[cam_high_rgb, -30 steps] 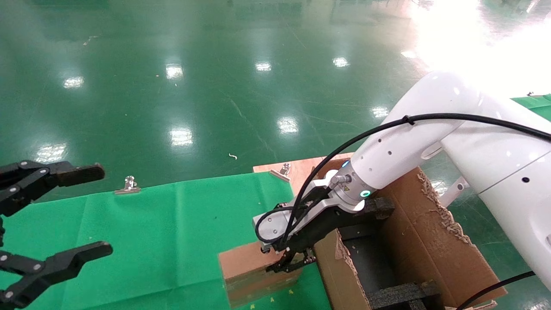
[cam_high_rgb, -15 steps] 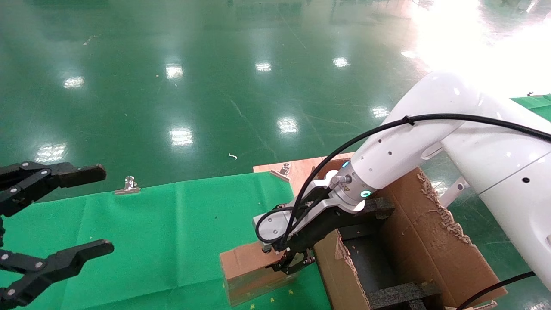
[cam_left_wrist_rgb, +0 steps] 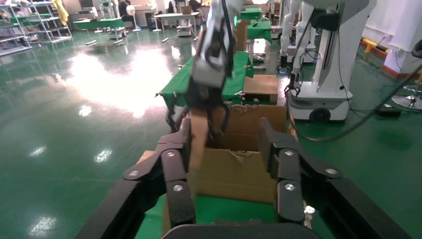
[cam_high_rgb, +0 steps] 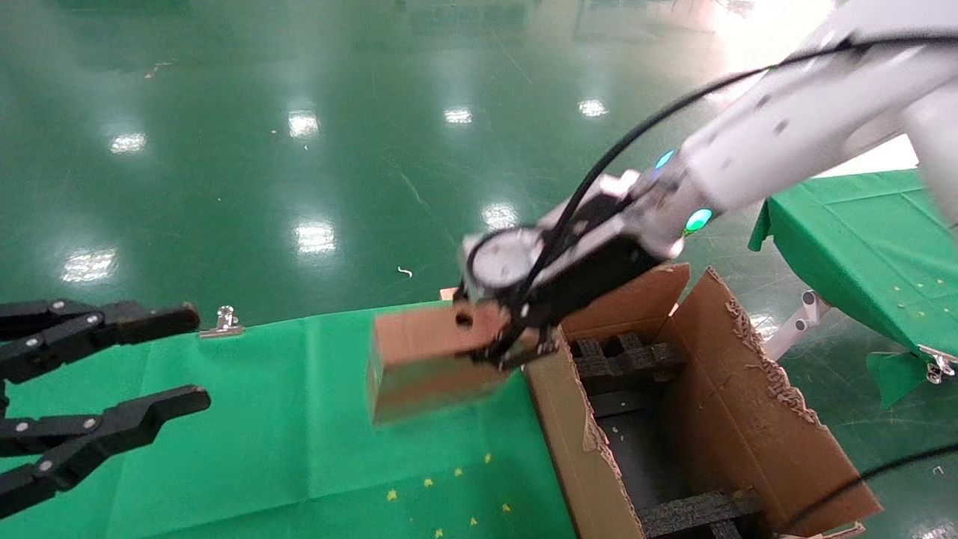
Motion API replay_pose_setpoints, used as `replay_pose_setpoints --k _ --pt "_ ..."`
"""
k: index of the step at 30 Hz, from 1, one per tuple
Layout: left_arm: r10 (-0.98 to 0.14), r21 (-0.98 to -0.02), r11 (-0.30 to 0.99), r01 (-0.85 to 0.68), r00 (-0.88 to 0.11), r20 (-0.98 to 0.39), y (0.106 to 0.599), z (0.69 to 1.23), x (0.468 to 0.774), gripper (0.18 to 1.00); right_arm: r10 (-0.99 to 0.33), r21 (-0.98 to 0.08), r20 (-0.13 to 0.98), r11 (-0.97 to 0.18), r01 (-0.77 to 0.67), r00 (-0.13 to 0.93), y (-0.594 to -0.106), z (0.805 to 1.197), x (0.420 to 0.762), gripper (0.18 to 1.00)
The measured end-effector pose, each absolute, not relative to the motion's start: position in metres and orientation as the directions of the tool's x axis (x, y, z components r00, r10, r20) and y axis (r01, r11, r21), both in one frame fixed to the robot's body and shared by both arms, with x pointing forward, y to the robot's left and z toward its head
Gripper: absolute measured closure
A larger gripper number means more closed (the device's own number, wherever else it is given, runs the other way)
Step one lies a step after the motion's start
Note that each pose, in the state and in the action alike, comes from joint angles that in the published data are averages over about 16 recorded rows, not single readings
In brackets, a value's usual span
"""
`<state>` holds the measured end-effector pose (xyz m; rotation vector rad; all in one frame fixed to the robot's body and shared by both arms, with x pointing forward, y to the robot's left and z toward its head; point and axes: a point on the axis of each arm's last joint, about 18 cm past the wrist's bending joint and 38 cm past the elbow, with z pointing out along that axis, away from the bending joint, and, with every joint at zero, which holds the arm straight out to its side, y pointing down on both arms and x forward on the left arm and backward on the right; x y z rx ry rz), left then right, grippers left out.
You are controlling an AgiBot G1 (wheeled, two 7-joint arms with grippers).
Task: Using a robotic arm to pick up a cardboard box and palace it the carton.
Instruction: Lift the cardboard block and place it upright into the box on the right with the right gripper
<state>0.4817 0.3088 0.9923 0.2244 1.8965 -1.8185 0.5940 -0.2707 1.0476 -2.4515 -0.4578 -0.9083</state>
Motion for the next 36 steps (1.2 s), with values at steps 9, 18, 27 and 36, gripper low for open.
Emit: replay_pose_setpoints --k 9,18,27,36 --pt "-0.219 -0.889 0.095 0.448 -0.862 -0.458 0.309 0.992 0.482 0.766 0.109 -0.293 0.75 -0.83 0.475 0.653 -0.298 1.108 0.567 0.79" --pt "-0.219 -0.889 0.095 0.448 -0.862 -0.458 0.309 0.992 0.482 0.902 0.046 -0.289 0.773 -0.863 0.415 0.633 -0.346 1.127 0.541 0.792" --pt "-0.219 -0.889 0.095 0.448 -0.862 -0.458 0.309 0.992 0.482 0.921 -0.074 -0.323 0.765 -0.904 0.281 0.64 -0.417 1.117 0.515 0.794" --pt "-0.219 -0.889 0.095 0.448 -0.862 -0.458 0.309 0.992 0.482 0.835 -0.216 -0.373 0.714 -0.922 0.1 0.666 -0.482 1.085 0.494 0.795"
